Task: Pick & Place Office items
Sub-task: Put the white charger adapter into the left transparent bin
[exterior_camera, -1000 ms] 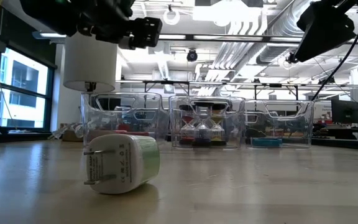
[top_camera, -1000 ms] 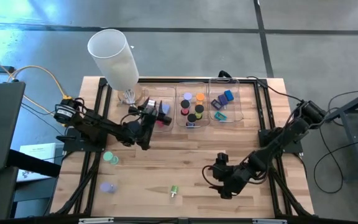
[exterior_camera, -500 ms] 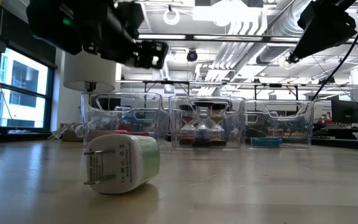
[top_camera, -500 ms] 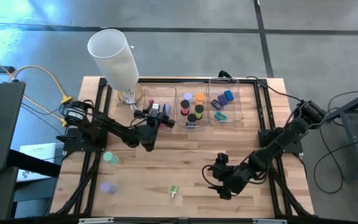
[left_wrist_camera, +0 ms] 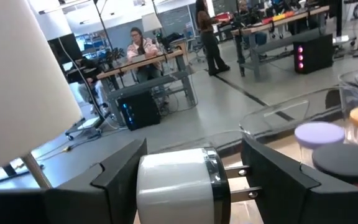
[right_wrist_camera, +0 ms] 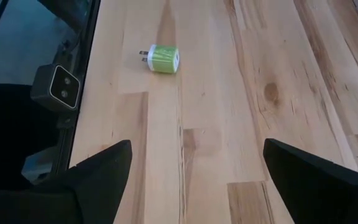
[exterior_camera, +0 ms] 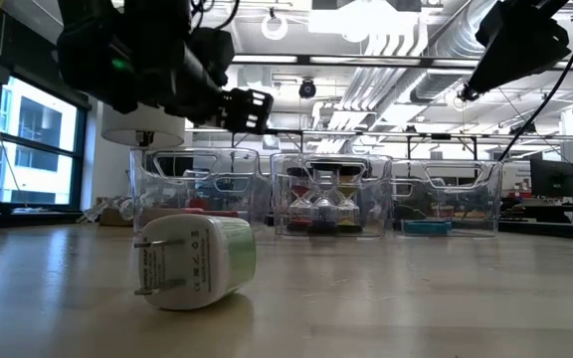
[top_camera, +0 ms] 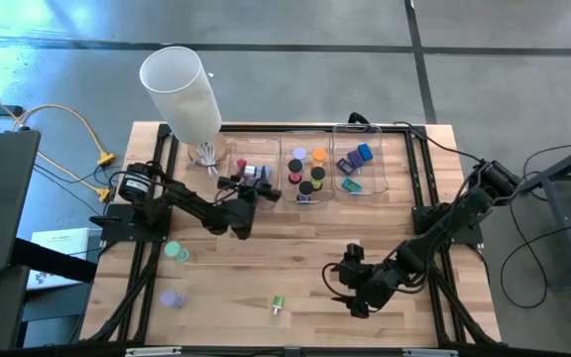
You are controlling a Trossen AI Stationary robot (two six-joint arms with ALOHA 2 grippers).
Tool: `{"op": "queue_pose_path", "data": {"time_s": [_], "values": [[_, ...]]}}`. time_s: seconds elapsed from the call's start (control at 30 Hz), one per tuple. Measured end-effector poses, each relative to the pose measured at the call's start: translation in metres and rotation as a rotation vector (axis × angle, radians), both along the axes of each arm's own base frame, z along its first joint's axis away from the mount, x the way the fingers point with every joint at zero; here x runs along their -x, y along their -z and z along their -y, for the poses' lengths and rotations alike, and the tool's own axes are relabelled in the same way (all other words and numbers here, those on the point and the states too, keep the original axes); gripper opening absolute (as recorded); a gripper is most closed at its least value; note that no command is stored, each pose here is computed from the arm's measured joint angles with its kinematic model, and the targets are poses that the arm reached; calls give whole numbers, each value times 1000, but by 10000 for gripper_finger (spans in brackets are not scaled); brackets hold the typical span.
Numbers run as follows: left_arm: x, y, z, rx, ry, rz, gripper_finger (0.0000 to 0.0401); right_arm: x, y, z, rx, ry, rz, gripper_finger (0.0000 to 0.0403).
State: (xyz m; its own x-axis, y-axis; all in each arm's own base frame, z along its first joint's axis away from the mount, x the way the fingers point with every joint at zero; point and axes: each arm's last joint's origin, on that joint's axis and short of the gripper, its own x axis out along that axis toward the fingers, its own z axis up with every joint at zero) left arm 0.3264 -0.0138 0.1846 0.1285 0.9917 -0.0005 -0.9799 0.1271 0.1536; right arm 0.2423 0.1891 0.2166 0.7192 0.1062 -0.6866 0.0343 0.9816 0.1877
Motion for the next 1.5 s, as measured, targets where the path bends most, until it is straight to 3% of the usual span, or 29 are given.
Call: {"op": "queue_pose_path", "data": {"time_s": [0.33,0.6,0.83,1.0,1.37,1.5], "values": [[8,-27,7,2,36,49,241,0,0,1,29,16,14,352],[10,-41,-10,-50,77,-66,241,-1,0,1,30,18,18,352],[8,-37,-37,-66,31,-163,241,-4,0,5,28,36,17,352],[5,-30,-46,-87,84,-267,241,-10,0,13,27,64,14,352],[5,-21,-67,-80,102,-359,241,-25,1,38,8,103,-15,352],[7,-9,-79,-48,101,-466,241,-30,1,46,-7,117,-25,352]]}}
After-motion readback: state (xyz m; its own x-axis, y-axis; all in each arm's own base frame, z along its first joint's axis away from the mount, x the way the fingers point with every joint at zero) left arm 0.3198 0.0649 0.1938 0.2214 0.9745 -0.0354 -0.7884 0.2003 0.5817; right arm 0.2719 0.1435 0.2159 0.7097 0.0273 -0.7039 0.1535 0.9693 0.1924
